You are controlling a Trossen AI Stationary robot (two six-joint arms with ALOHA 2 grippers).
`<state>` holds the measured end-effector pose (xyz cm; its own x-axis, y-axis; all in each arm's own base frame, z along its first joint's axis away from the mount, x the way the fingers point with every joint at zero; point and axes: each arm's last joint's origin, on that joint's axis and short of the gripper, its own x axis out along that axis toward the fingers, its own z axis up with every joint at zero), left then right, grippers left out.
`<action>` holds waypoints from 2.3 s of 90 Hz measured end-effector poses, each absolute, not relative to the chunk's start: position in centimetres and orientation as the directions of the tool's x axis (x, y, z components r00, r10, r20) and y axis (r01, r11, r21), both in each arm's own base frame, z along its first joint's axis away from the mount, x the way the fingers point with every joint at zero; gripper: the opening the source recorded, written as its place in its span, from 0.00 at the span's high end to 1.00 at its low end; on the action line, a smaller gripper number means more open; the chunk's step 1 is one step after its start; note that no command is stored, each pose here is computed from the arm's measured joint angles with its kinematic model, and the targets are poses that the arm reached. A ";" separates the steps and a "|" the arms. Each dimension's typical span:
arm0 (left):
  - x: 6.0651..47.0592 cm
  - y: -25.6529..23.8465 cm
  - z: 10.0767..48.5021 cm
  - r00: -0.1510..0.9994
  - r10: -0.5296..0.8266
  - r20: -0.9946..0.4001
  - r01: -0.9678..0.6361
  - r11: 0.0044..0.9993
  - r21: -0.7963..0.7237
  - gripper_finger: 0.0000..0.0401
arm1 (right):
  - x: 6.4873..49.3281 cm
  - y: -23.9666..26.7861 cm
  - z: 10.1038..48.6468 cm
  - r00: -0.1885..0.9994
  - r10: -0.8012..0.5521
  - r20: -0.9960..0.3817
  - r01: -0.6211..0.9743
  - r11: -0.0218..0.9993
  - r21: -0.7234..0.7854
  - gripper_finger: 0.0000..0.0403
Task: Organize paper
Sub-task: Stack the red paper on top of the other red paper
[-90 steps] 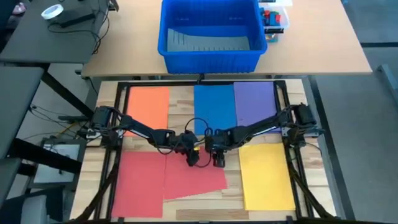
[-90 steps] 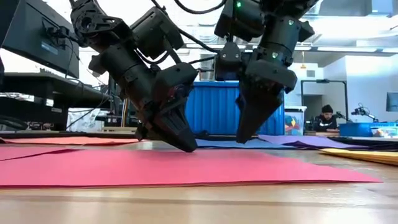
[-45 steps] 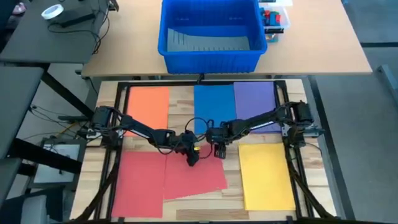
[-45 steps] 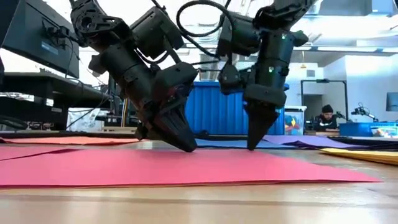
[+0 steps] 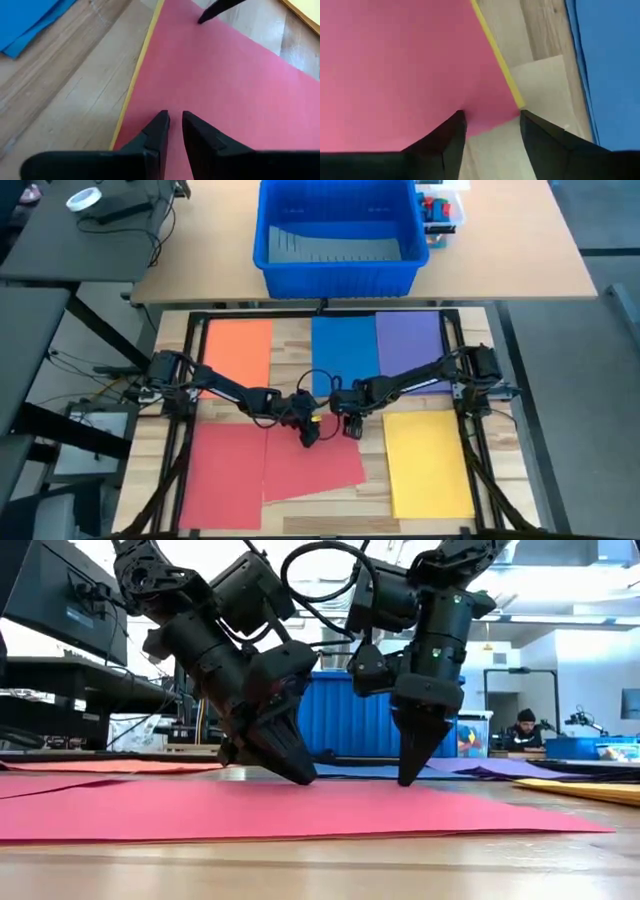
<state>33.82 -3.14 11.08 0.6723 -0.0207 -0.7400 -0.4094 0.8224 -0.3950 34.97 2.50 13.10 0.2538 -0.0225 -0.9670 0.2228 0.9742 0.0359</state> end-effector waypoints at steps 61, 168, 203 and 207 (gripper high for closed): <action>33.8 -3.1 11.1 0.673 -0.018 -0.739 -0.410 0.822 -0.394 0.90 | 35.7 4.3 17.9 0.293 0.027 -0.956 0.124 0.990 0.066 1.00; 33.9 -3.0 11.1 0.677 -0.018 -0.736 -0.412 0.819 -0.399 0.89 | 35.3 2.7 14.4 0.354 0.012 -0.935 0.276 0.954 0.117 0.55; 33.9 -3.0 11.1 0.677 -0.018 -0.735 -0.415 0.816 -0.403 0.90 | 35.3 1.8 14.0 0.328 -0.109 -0.938 0.193 0.980 -0.047 0.58; 33.9 -3.0 11.1 0.677 -0.018 -0.735 -0.415 0.816 -0.403 0.90 | 35.3 1.6 14.0 0.327 -0.111 -0.938 0.190 0.980 -0.050 0.58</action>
